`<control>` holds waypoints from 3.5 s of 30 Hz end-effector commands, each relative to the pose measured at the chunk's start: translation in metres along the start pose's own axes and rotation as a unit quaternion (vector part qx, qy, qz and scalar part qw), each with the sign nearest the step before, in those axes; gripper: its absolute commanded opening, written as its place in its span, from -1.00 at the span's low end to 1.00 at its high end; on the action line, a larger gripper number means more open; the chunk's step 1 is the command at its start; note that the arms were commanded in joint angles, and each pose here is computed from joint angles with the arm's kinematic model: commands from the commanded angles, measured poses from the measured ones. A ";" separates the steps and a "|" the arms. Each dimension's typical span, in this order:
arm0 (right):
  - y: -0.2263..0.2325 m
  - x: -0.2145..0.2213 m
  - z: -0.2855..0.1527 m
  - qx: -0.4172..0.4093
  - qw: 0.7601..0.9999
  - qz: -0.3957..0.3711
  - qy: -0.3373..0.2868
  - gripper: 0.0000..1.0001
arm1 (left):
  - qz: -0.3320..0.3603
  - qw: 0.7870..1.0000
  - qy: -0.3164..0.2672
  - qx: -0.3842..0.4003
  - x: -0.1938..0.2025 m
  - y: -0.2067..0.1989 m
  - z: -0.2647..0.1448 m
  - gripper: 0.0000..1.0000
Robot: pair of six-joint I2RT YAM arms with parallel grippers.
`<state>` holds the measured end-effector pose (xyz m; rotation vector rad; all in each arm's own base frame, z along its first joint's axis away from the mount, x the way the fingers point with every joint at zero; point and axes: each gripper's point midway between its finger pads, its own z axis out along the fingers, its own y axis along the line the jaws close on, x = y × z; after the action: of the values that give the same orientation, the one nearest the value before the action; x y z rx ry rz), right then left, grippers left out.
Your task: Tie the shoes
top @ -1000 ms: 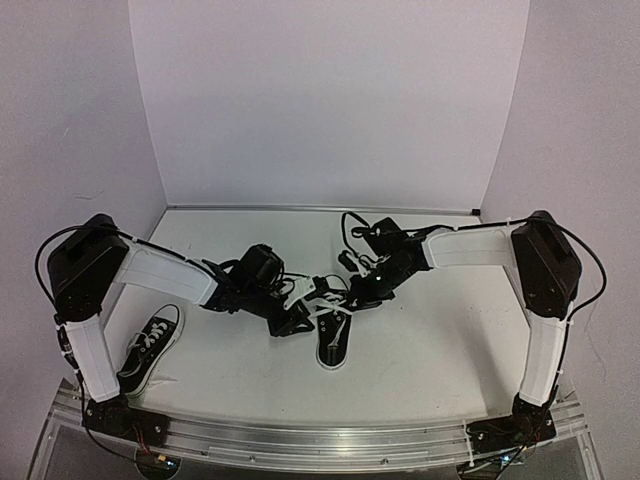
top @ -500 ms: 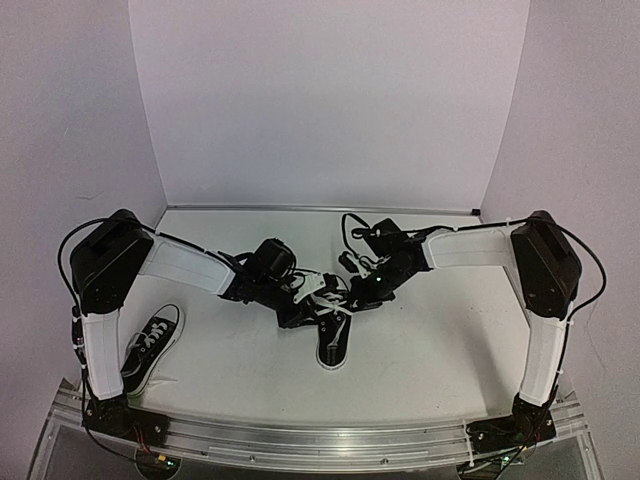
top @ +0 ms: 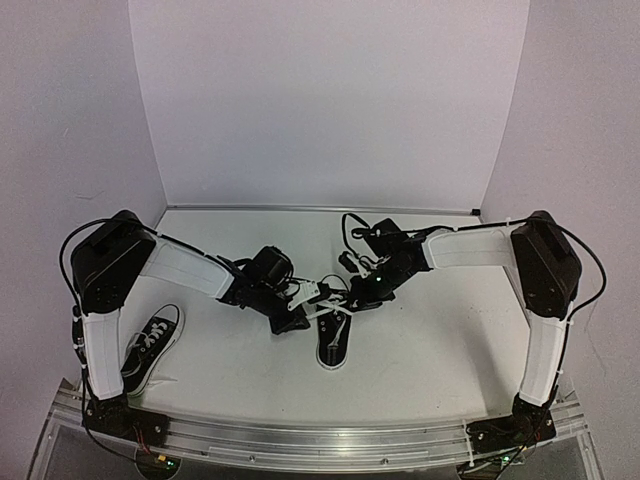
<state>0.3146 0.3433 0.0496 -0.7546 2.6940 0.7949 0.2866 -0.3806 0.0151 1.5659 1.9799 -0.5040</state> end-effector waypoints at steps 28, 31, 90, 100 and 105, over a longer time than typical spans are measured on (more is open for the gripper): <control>0.008 -0.008 -0.003 -0.010 1.000 0.000 -0.019 -1.00 | 0.100 0.984 -0.110 0.103 -0.123 -0.110 -0.031 -1.00; 0.008 -0.008 -0.003 -0.011 1.000 0.000 -0.019 -1.00 | 0.107 0.982 -0.112 0.109 -0.129 -0.116 -0.027 -1.00; 0.015 -0.017 -0.023 -0.010 0.998 0.009 -0.053 -0.59 | -0.125 0.965 -0.201 0.112 -0.106 -0.032 -0.051 -0.10; 0.005 -0.014 -0.018 0.017 0.999 -0.012 -0.030 -0.29 | -0.130 0.967 -0.185 0.119 -0.097 -0.036 -0.045 -0.18; 0.009 -0.010 -0.026 0.014 0.999 -0.028 -0.029 -0.31 | -0.133 0.969 -0.173 0.116 -0.091 -0.036 -0.042 -0.42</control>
<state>0.3166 0.3393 0.0603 -0.7232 2.6661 0.7760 0.2563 -0.4283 0.0957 1.2312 1.9325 -1.0677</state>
